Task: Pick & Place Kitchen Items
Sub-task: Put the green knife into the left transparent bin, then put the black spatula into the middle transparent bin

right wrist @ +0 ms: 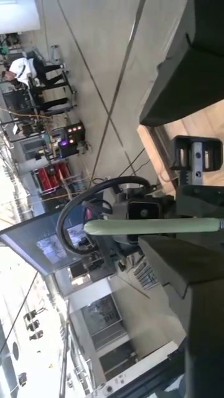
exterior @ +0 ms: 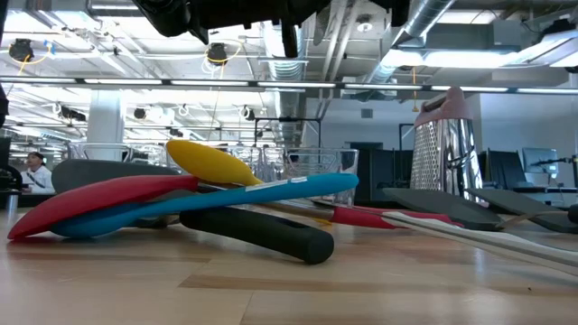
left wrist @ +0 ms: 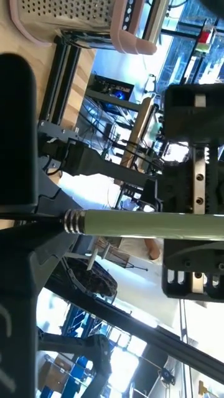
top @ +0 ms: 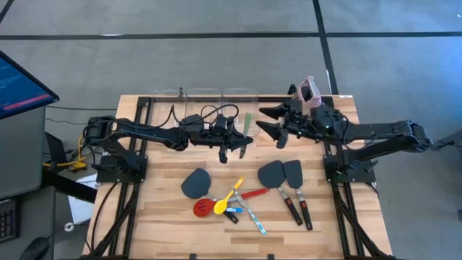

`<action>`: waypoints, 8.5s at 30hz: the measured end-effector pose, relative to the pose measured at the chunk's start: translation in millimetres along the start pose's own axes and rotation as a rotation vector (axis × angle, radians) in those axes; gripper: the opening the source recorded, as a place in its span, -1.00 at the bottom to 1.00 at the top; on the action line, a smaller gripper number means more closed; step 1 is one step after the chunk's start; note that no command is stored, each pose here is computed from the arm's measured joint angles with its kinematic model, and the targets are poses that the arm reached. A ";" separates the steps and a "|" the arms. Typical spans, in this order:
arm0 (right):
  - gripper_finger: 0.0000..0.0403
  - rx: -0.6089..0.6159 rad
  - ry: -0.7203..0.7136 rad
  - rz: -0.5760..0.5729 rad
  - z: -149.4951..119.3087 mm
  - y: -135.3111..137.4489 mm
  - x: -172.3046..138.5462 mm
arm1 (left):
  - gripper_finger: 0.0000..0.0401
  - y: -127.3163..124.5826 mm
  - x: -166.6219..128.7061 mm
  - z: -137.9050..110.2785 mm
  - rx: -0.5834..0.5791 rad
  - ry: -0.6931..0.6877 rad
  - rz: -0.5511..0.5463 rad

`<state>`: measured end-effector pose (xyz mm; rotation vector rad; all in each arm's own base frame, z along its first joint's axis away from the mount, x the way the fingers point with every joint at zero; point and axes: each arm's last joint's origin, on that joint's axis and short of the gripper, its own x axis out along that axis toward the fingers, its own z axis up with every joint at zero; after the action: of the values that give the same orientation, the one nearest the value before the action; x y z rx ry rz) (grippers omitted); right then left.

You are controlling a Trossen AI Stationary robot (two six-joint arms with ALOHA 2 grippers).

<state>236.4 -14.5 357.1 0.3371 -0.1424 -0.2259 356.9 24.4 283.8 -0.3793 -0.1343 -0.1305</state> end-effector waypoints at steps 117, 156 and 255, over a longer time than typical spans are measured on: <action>-1.00 -0.022 0.285 -0.318 -8.6 -17.2 -53.4 | -0.90 107.6 -259.2 -39.6 -0.117 0.689 1.399; -0.99 0.003 0.076 -0.231 11.8 -8.8 -47.2 | -1.00 -6.8 -235.3 48.7 0.094 -0.100 0.294; -1.00 0.240 0.714 -0.591 0.9 19.5 -80.3 | -0.99 -60.6 -151.2 60.8 0.198 -0.030 0.060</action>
<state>162.6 22.7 356.5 0.6762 0.6504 -0.6592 192.7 6.8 338.1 -0.1875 -0.1636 -0.0513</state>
